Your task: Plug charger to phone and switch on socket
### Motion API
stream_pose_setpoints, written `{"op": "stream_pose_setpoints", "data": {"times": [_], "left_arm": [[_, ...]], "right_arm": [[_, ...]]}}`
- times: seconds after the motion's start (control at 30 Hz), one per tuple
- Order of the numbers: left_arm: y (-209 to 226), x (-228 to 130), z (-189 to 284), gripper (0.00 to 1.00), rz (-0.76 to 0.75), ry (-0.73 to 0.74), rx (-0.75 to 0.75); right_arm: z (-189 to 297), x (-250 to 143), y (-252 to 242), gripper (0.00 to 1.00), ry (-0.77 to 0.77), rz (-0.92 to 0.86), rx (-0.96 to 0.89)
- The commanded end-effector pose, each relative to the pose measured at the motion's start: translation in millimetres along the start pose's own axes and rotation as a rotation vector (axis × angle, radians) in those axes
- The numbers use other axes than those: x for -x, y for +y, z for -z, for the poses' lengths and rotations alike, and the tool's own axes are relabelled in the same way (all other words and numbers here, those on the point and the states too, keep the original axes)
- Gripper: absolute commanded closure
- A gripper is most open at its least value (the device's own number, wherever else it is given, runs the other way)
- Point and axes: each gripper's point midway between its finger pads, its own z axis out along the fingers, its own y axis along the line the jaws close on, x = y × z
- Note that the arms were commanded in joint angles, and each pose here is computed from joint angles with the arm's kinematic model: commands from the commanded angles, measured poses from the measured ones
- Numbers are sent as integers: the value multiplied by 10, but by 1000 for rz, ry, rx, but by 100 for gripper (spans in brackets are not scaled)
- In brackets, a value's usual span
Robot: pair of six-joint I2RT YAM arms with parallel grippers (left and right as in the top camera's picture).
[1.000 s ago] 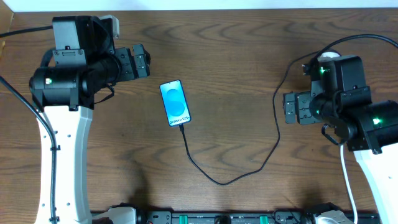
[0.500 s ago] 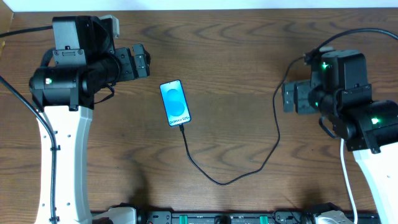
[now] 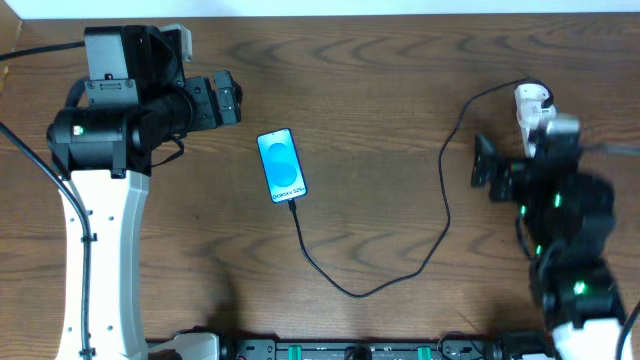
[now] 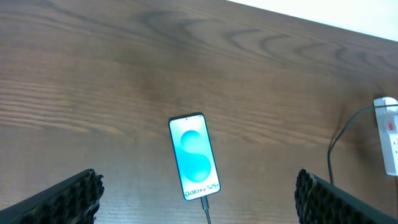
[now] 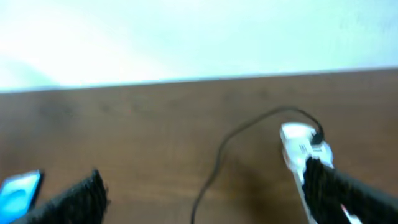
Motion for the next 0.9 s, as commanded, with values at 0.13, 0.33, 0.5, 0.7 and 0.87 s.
{"op": "stream_pose_setpoints", "data": {"times": [0.13,0.33,0.5,0.7,0.87], "left_arm": [[13,-3,12,0,-1,-3,4],[13,-3,12,0,-1,-3,4],[13,-3,12,0,-1,-3,4],[13,-3,12,0,-1,-3,4],[13,-3,12,0,-1,-3,4]], "right_arm": [[284,-519,-75,1,-119,5,10],[407,-806,-153,1,-195,6,-17],[393,-1034,-172,1,-222,-6,-12],[403,-1100,-182,1,-204,-17,-15],[403,-1101,-182,1,-204,-17,-15]]}}
